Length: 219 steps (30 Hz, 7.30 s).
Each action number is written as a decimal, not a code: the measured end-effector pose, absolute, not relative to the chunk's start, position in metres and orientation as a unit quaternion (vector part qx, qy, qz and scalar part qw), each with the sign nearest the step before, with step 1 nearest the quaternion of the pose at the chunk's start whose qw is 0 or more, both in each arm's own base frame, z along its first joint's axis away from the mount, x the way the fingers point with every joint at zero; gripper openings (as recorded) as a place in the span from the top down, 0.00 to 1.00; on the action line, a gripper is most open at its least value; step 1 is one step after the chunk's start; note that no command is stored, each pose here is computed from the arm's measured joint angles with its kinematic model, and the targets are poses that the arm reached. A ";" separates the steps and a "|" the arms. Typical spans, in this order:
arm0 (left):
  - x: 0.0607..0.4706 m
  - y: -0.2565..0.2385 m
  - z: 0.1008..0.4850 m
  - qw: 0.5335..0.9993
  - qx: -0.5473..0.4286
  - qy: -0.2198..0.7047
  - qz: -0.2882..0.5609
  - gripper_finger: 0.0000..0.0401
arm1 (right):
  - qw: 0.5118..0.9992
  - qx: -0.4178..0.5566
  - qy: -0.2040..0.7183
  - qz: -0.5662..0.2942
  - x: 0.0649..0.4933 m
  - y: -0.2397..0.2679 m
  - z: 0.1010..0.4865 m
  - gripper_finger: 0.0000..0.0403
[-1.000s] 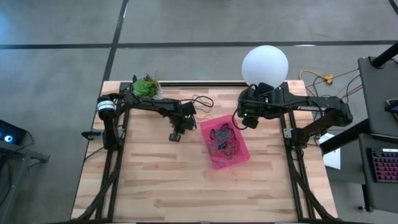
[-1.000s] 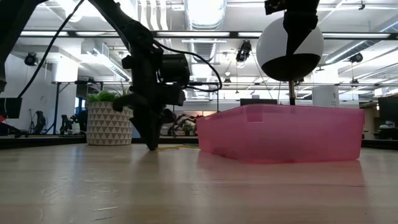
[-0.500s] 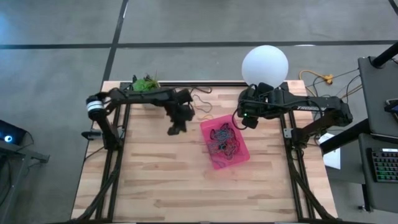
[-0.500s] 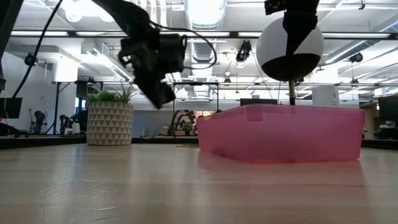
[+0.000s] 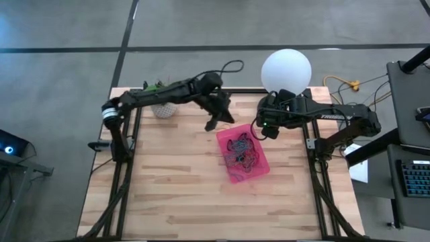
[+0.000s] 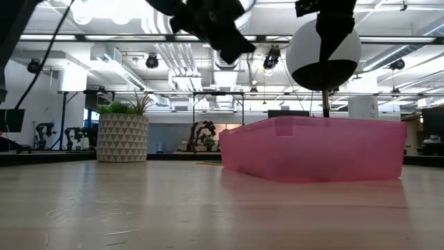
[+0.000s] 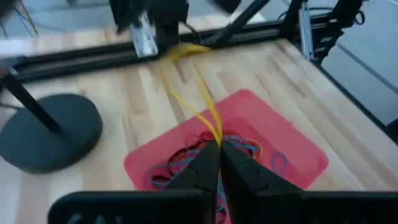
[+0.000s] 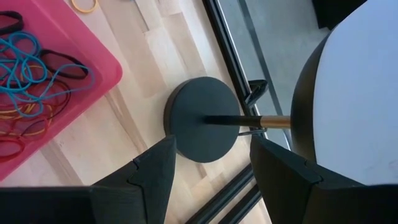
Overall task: Pick and place rubber bands into bin
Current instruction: Put the yellow rubber band into the pink bin
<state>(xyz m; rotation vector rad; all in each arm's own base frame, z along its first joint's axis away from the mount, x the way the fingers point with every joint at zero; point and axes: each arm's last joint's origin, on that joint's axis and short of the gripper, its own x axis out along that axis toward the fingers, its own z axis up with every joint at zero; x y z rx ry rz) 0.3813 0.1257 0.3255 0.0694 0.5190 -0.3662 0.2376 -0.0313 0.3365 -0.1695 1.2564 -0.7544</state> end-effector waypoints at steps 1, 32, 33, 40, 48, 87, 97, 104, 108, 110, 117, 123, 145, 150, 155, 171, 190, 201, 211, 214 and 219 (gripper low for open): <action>0.387 0.126 0.320 0.947 0.027 0.264 -0.183 1.00 | 0.740 -0.078 0.574 -0.343 0.238 -0.031 0.336 0.52; 0.364 0.136 0.248 0.823 0.184 0.528 -0.098 0.54 | 0.732 -0.080 0.582 -0.344 0.237 -0.031 0.329 0.52; 0.364 0.139 0.241 0.821 0.189 0.529 -0.101 0.55 | 0.732 -0.080 0.583 -0.344 0.237 -0.031 0.329 0.52; 0.374 0.149 0.209 0.820 0.194 0.520 -0.137 0.65 | 0.731 -0.080 0.584 -0.344 0.237 -0.031 0.328 0.52; 0.386 0.154 0.179 0.816 0.150 0.544 -0.124 0.66 | 0.730 -0.081 0.585 -0.343 0.236 -0.031 0.328 0.52; 0.387 0.170 0.161 0.789 0.154 0.589 -0.083 0.67 | 0.720 -0.067 0.588 -0.362 0.235 -0.045 0.327 0.52; 0.397 0.160 0.166 0.767 0.172 0.605 -0.125 0.68 | 0.720 -0.066 0.588 -0.363 0.234 -0.046 0.327 0.52; 0.399 0.156 0.164 0.762 0.192 0.607 -0.121 0.75 | 0.720 -0.066 0.588 -0.363 0.235 -0.046 0.327 0.52; 0.399 0.156 0.164 0.760 0.195 0.608 -0.121 0.75 | 0.720 -0.066 0.588 -0.363 0.235 -0.046 0.327 0.52; 0.399 0.156 0.164 0.759 0.199 0.607 -0.124 0.75 | 0.720 -0.066 0.587 -0.363 0.235 -0.046 0.327 0.52; 0.398 0.158 0.164 0.751 0.221 0.605 -0.143 0.87 | 0.721 -0.072 0.589 -0.358 0.235 -0.046 0.327 0.52; 0.395 0.167 0.165 0.750 0.229 0.604 -0.142 0.99 | 0.721 -0.074 0.590 -0.356 0.235 -0.046 0.327 0.52; 0.375 0.180 0.204 0.768 0.159 0.610 -0.116 1.00 | 0.718 -0.067 0.587 -0.369 0.235 -0.057 0.328 0.52; 0.368 0.210 0.193 0.780 0.096 0.618 -0.038 1.00 | 0.719 -0.053 0.579 -0.380 0.235 -0.057 0.328 0.52; 0.363 0.235 0.200 0.803 0.036 0.592 0.054 0.99 | 0.720 -0.049 0.578 -0.382 0.235 -0.057 0.328 0.52; 0.365 0.200 0.168 0.765 0.028 0.643 0.028 0.61 | 0.720 -0.040 0.574 -0.388 0.235 -0.057 0.328 0.52; 0.368 0.207 0.156 0.774 -0.055 0.629 0.042 0.60 | 0.721 -0.035 0.572 -0.390 0.235 -0.056 0.328 0.52; 0.373 0.199 0.154 0.776 -0.040 0.630 0.018 0.88 | 0.722 -0.035 0.571 -0.390 0.235 -0.056 0.328 0.52; 0.371 0.181 0.167 0.794 -0.145 0.580 -0.106 1.00 | 0.723 -0.035 0.568 -0.391 0.236 -0.056 0.328 0.52; 0.370 0.177 0.195 0.823 -0.150 0.531 -0.135 1.00 | 0.725 -0.035 0.566 -0.391 0.236 -0.056 0.328 0.52; 0.367 0.168 0.245 0.858 -0.112 0.483 -0.137 1.00 | 0.726 -0.035 0.565 -0.391 0.236 -0.056 0.328 0.52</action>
